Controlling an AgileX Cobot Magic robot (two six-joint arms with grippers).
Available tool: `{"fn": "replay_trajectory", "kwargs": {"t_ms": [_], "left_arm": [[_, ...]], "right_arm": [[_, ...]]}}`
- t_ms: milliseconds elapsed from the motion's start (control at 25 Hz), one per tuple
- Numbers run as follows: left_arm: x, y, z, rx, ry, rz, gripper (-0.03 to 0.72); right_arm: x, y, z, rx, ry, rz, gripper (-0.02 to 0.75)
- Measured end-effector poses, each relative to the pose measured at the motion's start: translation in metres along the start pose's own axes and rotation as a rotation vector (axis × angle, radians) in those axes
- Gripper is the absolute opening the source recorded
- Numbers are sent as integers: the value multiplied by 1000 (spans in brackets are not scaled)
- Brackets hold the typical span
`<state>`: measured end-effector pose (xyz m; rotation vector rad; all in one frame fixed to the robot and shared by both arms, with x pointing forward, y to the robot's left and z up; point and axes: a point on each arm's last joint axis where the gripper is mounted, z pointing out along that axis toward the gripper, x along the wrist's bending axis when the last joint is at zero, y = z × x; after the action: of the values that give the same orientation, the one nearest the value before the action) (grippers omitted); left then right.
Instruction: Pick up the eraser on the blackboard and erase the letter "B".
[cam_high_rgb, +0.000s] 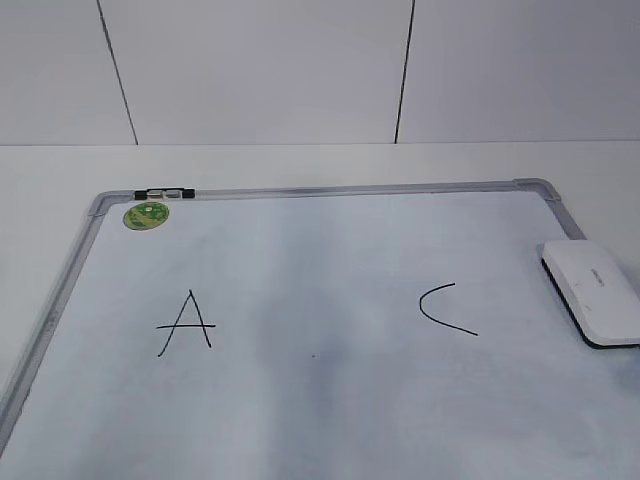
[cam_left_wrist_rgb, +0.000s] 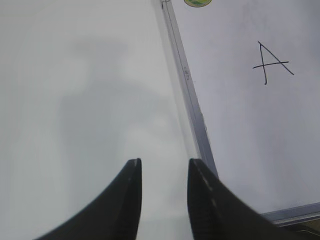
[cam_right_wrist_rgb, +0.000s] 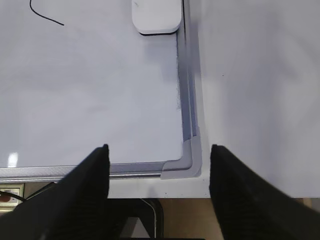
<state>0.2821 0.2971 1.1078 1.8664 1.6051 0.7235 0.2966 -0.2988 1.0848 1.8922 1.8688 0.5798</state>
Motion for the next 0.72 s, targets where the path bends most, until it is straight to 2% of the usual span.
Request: {"fn": "replay_trajectory", "kwargs": {"t_ms": [440,720], "left_arm": [[-5,-59,11,-117,-13,-3,233],[-4,-72,0,-246,8,3,234]], "right_arm": [[-1,-48,3,-219,-3,-79,472],[-2,-68,-4,-385,-8,-88,471]]}}
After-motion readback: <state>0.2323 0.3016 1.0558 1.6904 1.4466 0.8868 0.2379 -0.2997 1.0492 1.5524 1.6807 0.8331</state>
